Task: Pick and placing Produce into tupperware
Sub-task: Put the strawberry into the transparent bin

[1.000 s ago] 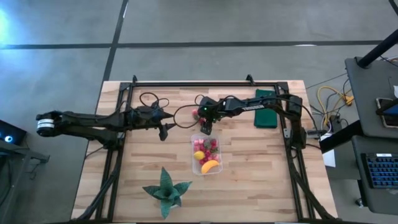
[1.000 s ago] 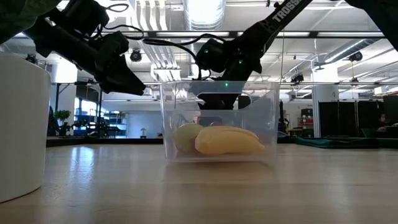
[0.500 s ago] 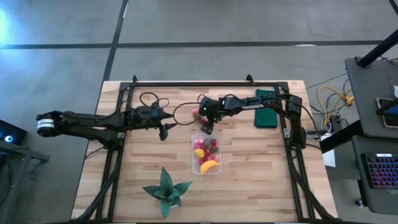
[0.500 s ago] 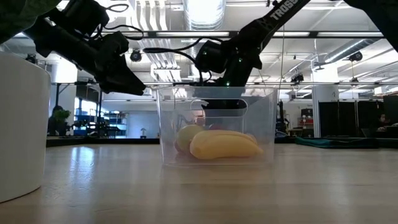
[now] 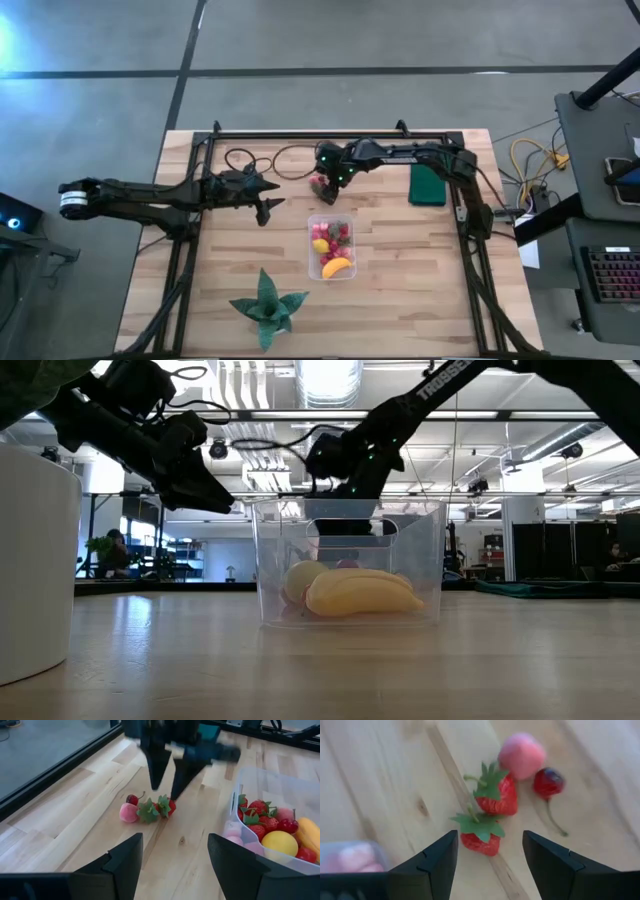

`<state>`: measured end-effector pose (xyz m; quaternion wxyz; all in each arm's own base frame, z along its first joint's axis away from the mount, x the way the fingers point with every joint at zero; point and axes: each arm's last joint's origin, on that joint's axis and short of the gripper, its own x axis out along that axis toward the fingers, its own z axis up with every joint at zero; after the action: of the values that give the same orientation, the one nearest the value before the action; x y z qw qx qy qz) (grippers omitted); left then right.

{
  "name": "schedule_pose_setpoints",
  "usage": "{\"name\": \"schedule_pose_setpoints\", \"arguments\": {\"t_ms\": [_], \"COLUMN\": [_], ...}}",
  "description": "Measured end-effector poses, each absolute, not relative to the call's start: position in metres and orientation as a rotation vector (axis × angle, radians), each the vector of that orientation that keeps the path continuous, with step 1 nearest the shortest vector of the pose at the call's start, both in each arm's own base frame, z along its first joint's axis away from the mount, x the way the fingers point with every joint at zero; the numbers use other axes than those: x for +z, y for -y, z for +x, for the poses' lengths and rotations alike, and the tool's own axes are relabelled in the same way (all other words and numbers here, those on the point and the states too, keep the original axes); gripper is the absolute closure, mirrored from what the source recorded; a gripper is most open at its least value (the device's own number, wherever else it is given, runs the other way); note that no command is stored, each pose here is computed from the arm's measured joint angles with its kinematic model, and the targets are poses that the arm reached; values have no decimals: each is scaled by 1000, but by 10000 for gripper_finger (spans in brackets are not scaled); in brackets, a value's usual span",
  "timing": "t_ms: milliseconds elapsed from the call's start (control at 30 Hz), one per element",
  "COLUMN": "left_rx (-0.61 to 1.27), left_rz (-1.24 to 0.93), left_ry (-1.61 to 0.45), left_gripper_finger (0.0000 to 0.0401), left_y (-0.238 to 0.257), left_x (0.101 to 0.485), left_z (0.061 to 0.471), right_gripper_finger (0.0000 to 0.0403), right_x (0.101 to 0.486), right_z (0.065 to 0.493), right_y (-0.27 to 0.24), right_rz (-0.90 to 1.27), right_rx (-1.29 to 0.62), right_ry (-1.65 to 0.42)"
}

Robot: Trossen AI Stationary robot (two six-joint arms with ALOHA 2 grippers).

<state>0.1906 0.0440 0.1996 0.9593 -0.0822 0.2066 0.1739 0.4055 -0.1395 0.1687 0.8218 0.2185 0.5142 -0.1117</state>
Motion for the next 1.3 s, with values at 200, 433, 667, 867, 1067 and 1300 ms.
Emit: {"name": "schedule_pose_setpoints", "arguments": {"t_ms": [200,433,667,867,1067,1300], "left_rx": [353,354,355,355,355,355], "left_rz": [-168,-169,-169,-169,-169,-170], "left_ry": [-420,-425,-436,-444,-444,-449], "left_gripper_finger": [192,192,192,192,192,192], "left_y": [-44,-44,-44,-44,-44,-44], "left_x": [199,199,198,197,197,197], "left_z": [191,190,190,190,190,189], "right_gripper_finger": [188,188,188,188,188,215], "right_x": [150,155,151,151,149,149], "right_z": [426,445,448,447,446,445], "right_y": [135,140,141,140,141,141], "right_rz": [380,326,288,273,243,242], "right_rx": [-167,-169,-146,-129,-154,-152], "right_ry": [-1207,-1233,-1327,-1350,-1361,-1369]}}
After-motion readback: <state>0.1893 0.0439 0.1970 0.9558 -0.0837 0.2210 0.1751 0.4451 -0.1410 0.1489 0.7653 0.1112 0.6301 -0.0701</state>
